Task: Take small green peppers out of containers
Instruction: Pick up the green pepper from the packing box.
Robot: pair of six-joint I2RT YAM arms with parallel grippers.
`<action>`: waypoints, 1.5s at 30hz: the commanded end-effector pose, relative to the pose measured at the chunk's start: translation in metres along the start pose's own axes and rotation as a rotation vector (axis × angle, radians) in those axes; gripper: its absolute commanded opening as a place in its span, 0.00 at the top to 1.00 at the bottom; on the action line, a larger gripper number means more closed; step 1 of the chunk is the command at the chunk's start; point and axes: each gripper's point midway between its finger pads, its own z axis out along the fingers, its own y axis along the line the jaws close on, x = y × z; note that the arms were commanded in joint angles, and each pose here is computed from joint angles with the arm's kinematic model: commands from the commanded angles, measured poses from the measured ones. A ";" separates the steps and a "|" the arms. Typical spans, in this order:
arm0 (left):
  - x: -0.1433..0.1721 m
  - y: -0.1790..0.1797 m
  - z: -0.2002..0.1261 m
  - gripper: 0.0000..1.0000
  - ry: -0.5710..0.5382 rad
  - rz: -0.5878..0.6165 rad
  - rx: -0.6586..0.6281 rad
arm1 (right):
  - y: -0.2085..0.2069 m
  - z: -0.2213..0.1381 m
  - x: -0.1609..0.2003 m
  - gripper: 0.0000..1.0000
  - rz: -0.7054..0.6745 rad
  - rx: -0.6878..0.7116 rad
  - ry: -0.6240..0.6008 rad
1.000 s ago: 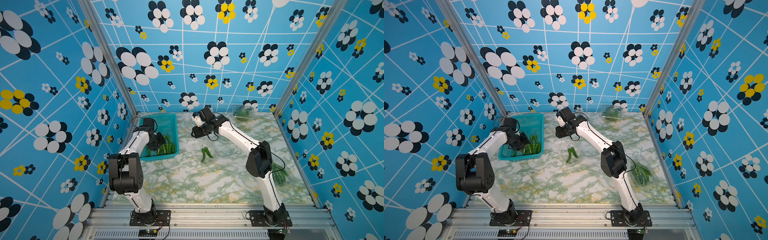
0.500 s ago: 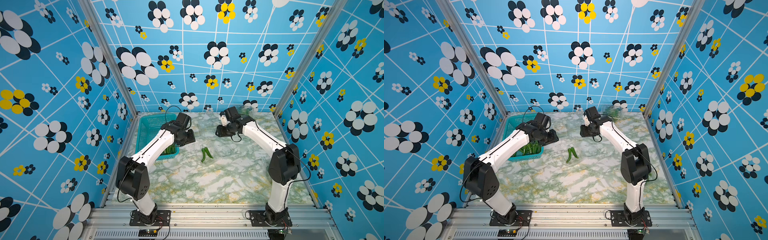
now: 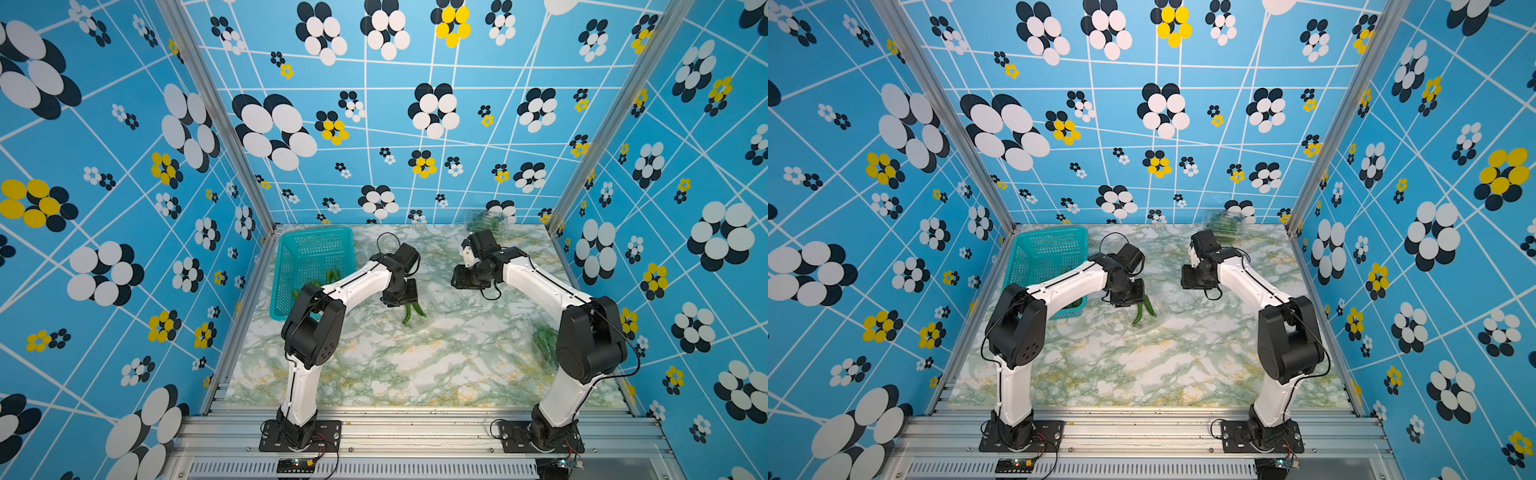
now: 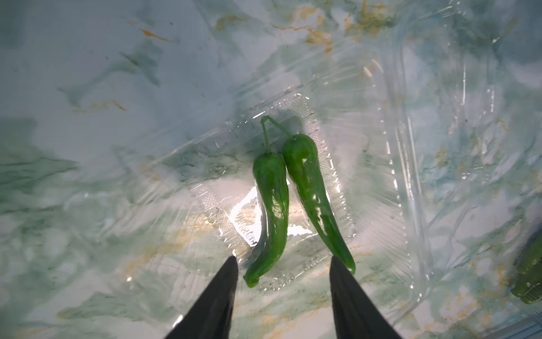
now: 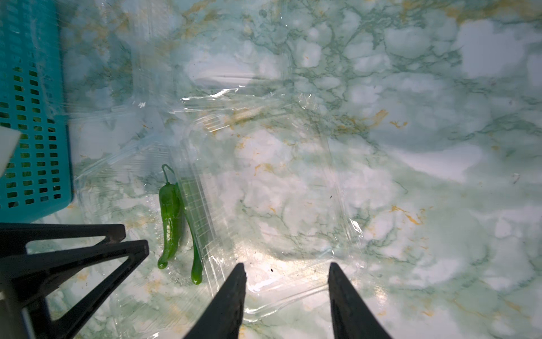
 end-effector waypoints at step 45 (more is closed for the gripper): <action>0.004 0.013 0.042 0.88 0.075 -0.008 -0.080 | -0.005 -0.012 -0.005 0.53 0.016 0.001 -0.042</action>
